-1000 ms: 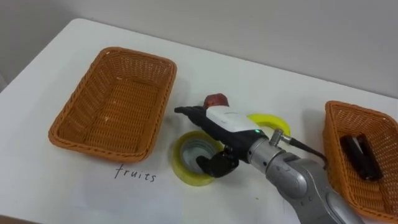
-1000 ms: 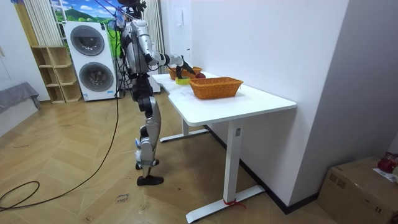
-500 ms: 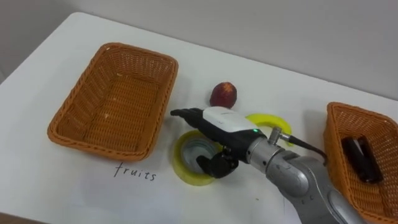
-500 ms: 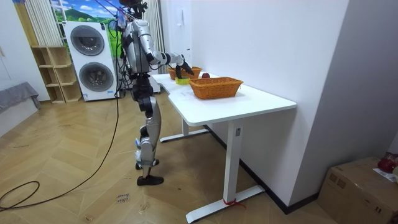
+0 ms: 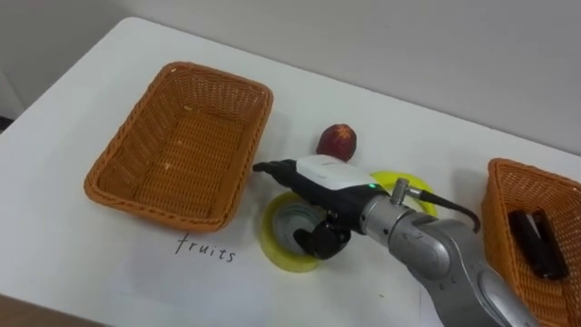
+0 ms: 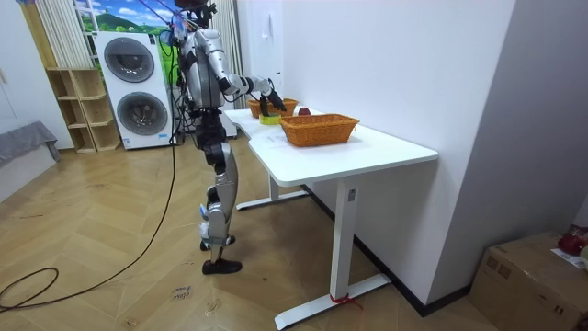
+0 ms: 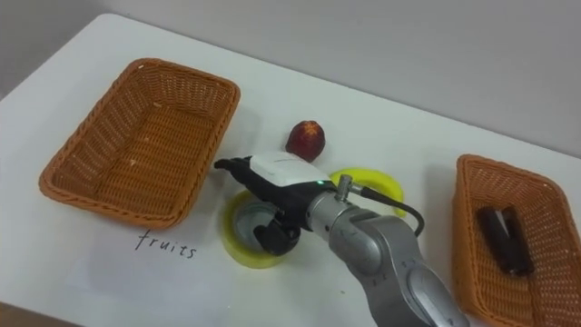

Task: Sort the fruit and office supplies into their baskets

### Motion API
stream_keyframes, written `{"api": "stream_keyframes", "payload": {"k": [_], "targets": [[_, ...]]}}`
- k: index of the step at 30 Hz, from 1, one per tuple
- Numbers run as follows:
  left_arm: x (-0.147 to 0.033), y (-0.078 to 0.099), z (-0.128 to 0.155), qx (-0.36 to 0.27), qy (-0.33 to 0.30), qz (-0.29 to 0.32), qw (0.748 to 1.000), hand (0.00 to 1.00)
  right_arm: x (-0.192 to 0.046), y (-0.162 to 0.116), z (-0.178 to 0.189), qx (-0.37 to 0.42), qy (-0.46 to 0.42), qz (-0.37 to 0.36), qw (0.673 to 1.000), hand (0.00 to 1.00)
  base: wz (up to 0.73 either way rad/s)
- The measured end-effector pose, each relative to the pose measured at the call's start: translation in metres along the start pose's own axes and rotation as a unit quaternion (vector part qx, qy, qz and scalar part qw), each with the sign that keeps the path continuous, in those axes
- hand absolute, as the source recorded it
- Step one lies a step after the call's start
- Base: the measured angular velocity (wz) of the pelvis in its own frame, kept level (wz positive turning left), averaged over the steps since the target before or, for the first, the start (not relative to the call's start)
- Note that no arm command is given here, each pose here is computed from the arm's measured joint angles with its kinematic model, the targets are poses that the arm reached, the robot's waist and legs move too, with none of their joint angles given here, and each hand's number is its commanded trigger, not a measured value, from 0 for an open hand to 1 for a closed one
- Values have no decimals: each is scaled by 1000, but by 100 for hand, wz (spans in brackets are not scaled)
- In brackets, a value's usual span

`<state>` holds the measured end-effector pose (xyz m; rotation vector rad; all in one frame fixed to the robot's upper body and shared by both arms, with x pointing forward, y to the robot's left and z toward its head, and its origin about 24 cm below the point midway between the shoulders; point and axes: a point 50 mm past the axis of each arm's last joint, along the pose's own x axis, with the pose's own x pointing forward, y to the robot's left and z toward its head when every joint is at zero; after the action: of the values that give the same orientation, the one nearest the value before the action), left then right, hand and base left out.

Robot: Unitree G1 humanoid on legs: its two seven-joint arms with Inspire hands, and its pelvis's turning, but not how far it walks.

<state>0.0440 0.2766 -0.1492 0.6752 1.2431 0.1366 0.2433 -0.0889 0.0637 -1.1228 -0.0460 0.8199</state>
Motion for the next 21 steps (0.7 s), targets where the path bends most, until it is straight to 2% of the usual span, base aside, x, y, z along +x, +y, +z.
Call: {"api": "stream_keyframes", "payload": {"k": [10, 11, 12, 13, 14, 21], "targets": [[0, 1, -1, -2, 2, 1, 1000, 0, -3, 0, -4, -6, 11, 15, 1000, 0, 0], [0, 0, -2, -1, 3, 1, 1000, 0, -4, 0, -5, -7, 12, 16, 1000, 17, 0], [0, 0, -2, 4, 2, 1, 1000, 0, -4, 0, -6, -7, 15, 17, 1000, 53, 0], [0, 0, -2, 9, 1, 1, 1000, 0, -4, 0, -7, -7, 18, 17, 1000, 97, 0], [0, 1, -2, 12, 1, 1, 1000, 0, -4, 0, -7, -7, 19, 17, 1000, 100, 0], [1, 3, -6, 9, 16, 3, 1000, 0, -5, -1, -11, -1, 36, 31, 999, 100, 0]]}}
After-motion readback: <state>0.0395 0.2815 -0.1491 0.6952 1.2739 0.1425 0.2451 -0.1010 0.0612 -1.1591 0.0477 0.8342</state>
